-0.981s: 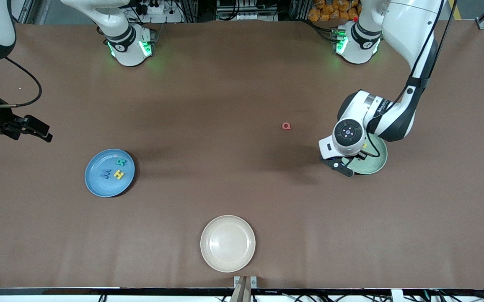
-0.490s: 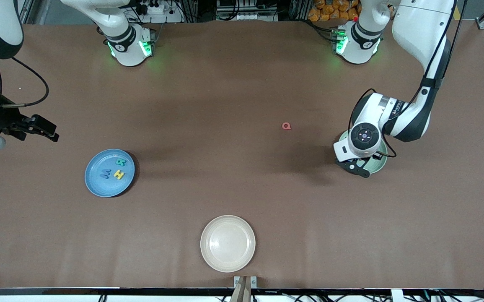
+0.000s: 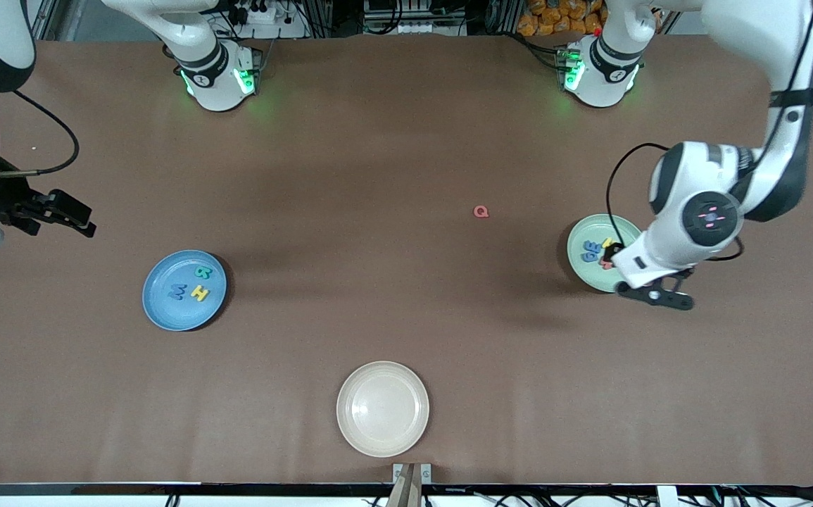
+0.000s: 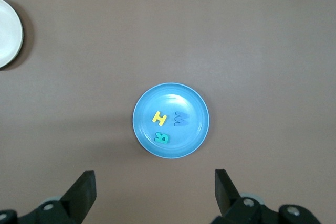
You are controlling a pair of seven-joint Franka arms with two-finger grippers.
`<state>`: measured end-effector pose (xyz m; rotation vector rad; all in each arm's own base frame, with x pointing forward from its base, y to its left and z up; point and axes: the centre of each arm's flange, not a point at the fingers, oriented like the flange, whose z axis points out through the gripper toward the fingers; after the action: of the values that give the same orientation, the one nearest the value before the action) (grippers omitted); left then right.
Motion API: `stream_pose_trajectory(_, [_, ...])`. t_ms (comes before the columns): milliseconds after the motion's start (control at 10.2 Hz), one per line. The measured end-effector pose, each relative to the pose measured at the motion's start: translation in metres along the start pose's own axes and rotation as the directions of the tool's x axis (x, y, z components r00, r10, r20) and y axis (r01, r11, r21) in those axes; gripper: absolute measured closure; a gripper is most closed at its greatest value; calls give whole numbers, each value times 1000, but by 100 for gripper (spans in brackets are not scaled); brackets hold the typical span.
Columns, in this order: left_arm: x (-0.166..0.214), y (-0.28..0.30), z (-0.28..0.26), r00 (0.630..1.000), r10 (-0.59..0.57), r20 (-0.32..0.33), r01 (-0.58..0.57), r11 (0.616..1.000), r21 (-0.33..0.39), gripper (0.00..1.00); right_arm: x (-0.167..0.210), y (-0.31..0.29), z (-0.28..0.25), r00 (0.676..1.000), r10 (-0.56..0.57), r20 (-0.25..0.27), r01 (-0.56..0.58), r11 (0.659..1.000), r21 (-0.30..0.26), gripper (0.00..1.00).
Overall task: Sort uppercase to blue plate, lowercase to green plate
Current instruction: 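Place the blue a on the green plate with the left gripper, then move the right gripper toward the pink o while the left gripper withdraws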
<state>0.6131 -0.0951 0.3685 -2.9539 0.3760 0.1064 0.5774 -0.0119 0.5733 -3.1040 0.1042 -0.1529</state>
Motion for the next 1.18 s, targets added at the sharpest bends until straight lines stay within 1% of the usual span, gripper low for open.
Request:
stream_pose_trajectory(98, [2,-14,-29,998,-40,-44,39,999,-22,0,1,0,-5,1000,0,-9,0,1000,0,0])
stream_pose_trajectory(196, [1,-28,-54,992,-99,-83,92,993,-78,0,2,0,-8,1000,1,-15,-1,1000,0,0])
stream_pose_trajectory(294, [-4,-42,-72,983,-153,-105,138,981,-135,0,2,1,-10,1000,2,-19,-2,1000,0,0])
stream_pose_trajectory(392, [-11,-53,-86,976,-184,-118,163,973,-164,0,2,2,-11,1000,3,-20,-3,1000,0,0])
stream_pose_trajectory(686, [-29,-57,-121,973,-192,-125,167,968,-186,0,2,2,-12,1000,4,-22,-4,1000,0,0])
stream_pose_trajectory(883, [-39,-72,-146,970,-211,-125,185,964,-192,0,2,2,-12,1000,4,-23,-4,1000,0,0])
stream_pose_trajectory(1177, [-48,-82,-162,967,-223,-122,197,961,-196,0,4,2,-20,999,3,-39,-3,1000,1,0])
